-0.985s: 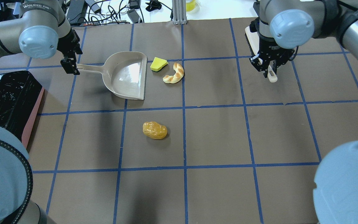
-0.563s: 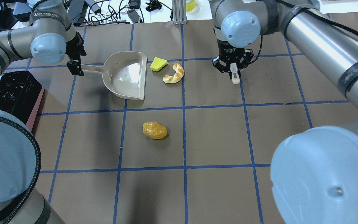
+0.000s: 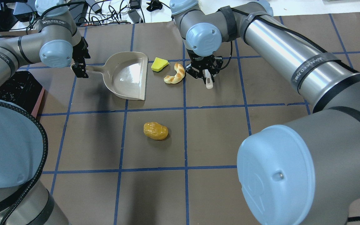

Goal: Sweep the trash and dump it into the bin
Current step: 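Lift the brush with the right gripper and carry it toward the dustpan, then sweep the sponge and bread roll into the dustpan with the right gripper's brush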

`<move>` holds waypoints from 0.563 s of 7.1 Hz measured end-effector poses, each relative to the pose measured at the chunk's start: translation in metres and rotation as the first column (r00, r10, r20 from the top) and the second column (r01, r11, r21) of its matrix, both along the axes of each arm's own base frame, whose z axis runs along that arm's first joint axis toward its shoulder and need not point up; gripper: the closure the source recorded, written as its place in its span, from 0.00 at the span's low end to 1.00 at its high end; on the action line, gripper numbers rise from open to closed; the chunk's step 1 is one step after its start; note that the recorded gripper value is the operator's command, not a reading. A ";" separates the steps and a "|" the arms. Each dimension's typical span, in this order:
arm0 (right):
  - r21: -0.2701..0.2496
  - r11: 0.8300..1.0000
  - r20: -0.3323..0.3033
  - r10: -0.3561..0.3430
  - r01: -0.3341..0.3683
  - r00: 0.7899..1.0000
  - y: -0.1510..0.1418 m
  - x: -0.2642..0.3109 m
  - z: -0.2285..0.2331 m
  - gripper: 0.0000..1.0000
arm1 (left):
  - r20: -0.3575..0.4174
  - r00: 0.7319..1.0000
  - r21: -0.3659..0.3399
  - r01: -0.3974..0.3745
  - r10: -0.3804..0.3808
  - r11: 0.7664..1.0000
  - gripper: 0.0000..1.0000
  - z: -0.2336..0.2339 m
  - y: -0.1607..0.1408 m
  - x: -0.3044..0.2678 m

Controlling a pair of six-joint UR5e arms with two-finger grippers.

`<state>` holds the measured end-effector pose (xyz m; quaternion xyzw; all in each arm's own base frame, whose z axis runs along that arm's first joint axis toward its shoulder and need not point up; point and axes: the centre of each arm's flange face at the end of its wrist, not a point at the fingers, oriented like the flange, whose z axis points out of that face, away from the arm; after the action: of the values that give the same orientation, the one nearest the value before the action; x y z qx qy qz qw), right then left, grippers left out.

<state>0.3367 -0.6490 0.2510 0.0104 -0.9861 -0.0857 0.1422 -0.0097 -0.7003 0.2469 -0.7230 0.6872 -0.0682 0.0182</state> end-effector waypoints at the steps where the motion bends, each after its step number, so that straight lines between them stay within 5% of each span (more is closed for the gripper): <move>1: 0.005 1.000 0.000 0.001 -0.001 1.000 0.006 0.017 -0.002 0.92 | -0.001 1.000 0.006 -0.006 0.006 1.000 0.11 -0.005 0.001 0.000; 2: 0.011 1.000 0.001 -0.009 0.009 1.000 0.016 0.035 -0.005 0.92 | -0.002 1.000 0.019 -0.009 0.009 1.000 0.32 -0.011 0.004 -0.001; 3: 0.018 1.000 0.012 -0.021 0.021 1.000 0.022 0.050 -0.010 0.92 | -0.003 1.000 0.031 -0.008 0.008 0.999 0.96 -0.017 0.007 -0.001; 4: 0.025 0.999 0.023 -0.024 0.023 0.999 0.026 0.063 -0.016 0.93 | -0.006 1.000 0.037 -0.005 0.006 0.999 1.00 -0.020 0.009 -0.001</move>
<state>0.3995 -0.6228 0.2346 0.0016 -0.9866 -0.0997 0.1293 -0.0110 -0.6915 0.2267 -0.7246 0.6865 -0.0532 0.0300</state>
